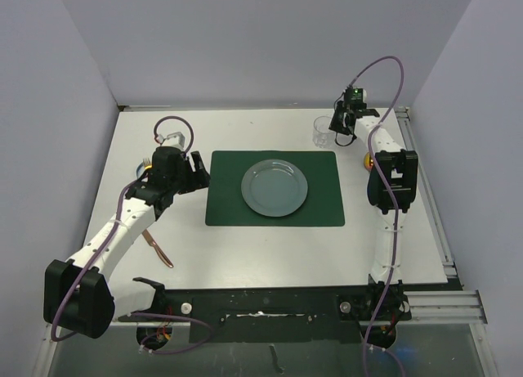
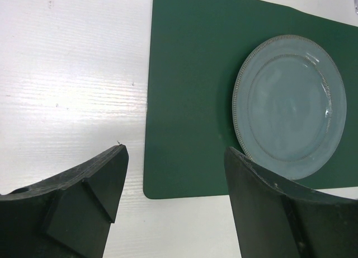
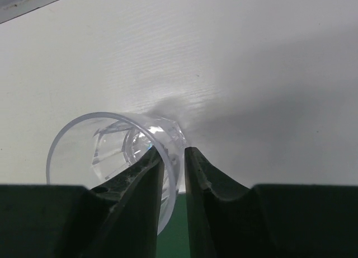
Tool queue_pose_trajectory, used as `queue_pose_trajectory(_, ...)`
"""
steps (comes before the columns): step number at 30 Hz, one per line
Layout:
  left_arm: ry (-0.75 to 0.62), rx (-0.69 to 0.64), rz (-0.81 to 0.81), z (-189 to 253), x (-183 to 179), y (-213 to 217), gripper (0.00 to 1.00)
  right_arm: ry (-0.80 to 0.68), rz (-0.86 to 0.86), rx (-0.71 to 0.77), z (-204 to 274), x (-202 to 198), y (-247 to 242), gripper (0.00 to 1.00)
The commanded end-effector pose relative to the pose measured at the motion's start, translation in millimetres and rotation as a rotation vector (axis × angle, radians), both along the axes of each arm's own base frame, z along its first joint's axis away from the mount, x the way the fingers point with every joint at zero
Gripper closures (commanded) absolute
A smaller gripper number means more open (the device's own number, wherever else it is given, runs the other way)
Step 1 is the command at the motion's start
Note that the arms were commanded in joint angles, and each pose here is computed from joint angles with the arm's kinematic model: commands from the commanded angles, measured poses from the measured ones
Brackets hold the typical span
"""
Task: Set the dinner table for one person
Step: Place the cup at the center of the board.
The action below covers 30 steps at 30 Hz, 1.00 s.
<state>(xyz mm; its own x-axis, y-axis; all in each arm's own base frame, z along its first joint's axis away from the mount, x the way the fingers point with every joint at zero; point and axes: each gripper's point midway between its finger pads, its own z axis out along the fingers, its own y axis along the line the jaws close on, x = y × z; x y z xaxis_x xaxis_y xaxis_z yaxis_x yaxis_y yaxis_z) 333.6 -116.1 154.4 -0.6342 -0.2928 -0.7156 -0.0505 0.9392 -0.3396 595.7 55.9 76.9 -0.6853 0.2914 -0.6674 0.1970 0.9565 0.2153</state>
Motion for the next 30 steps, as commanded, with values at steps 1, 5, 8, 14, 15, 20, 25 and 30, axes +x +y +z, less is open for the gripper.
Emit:
queue_pose_trajectory(1,-0.088,-0.029,-0.004,25,8,-4,0.31,-0.102,0.033,0.018,32,19,12,0.75)
queue_pose_trajectory(5,-0.085,-0.028,-0.003,23,8,-4,0.31,-0.107,0.04,0.02,33,20,14,0.68)
queue_pose_trajectory(8,-0.085,-0.029,-0.003,23,7,-4,0.31,-0.108,0.047,0.024,33,20,16,0.67)
queue_pose_trajectory(14,-0.087,-0.029,-0.004,24,8,-4,0.31,-0.129,0.051,0.009,40,21,17,0.64)
queue_pose_trajectory(15,-0.087,-0.029,-0.004,24,7,-4,0.31,-0.133,0.051,0.002,43,21,16,0.63)
queue_pose_trajectory(20,-0.088,-0.029,-0.004,25,8,-4,0.31,-0.157,0.038,-0.059,58,16,6,0.56)
queue_pose_trajectory(25,-0.092,-0.031,-0.006,27,8,-4,0.32,-0.186,0.012,-0.112,80,6,-5,0.55)
queue_pose_trajectory(30,-0.095,-0.041,-0.009,29,5,-5,0.32,-0.256,-0.002,-0.123,116,-4,-10,0.54)
